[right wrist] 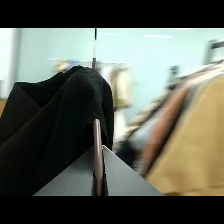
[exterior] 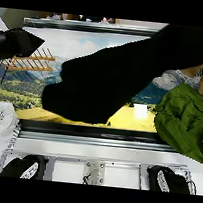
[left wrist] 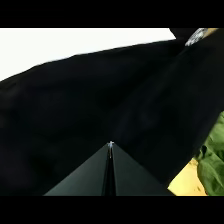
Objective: Fold the clothes and pants, and hang the long-sleeved shirts on hangers.
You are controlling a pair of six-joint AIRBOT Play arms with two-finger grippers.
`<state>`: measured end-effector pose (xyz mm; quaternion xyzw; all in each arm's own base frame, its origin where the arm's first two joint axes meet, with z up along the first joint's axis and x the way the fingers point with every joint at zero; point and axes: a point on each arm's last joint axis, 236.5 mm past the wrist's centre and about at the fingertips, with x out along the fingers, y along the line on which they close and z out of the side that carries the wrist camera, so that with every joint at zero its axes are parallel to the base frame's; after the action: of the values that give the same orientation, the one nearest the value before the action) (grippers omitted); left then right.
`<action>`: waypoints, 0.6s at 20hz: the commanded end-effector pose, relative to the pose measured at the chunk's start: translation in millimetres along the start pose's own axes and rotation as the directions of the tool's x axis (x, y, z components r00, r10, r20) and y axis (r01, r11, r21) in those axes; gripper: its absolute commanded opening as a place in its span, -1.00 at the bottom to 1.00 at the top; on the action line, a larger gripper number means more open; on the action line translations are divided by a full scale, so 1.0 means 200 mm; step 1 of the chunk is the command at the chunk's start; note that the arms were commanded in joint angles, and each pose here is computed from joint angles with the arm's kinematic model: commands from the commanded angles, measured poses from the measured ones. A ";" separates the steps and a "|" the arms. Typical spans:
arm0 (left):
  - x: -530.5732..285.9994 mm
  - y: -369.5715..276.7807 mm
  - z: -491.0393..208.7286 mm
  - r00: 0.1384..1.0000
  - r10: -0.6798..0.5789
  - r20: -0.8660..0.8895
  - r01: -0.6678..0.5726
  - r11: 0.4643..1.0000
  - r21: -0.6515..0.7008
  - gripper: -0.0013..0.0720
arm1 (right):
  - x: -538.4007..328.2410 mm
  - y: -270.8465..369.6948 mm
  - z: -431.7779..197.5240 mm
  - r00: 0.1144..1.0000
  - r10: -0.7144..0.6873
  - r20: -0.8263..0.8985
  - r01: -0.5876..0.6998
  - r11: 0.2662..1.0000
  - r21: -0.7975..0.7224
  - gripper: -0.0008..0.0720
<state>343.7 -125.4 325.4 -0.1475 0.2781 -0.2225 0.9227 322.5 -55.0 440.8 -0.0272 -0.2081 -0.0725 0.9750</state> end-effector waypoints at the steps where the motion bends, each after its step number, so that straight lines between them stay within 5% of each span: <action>1: 0.08 0.02 -0.03 0.999 -0.013 -0.038 0.012 1.000 -0.021 -0.93 | -0.08 -0.41 0.07 0.969 -0.246 0.032 0.248 0.960 -0.133 -0.96; 12: 0.10 0.04 -0.03 0.999 -0.008 -0.047 0.007 1.000 -0.024 -0.93 | -0.23 -0.91 0.38 0.830 -0.532 0.167 0.556 0.766 -0.323 -0.96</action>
<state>357.3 -129.7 309.3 -0.1547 0.3006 -0.2261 0.9135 236.1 -206.0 481.7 -0.1270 -0.2192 -0.3481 0.9026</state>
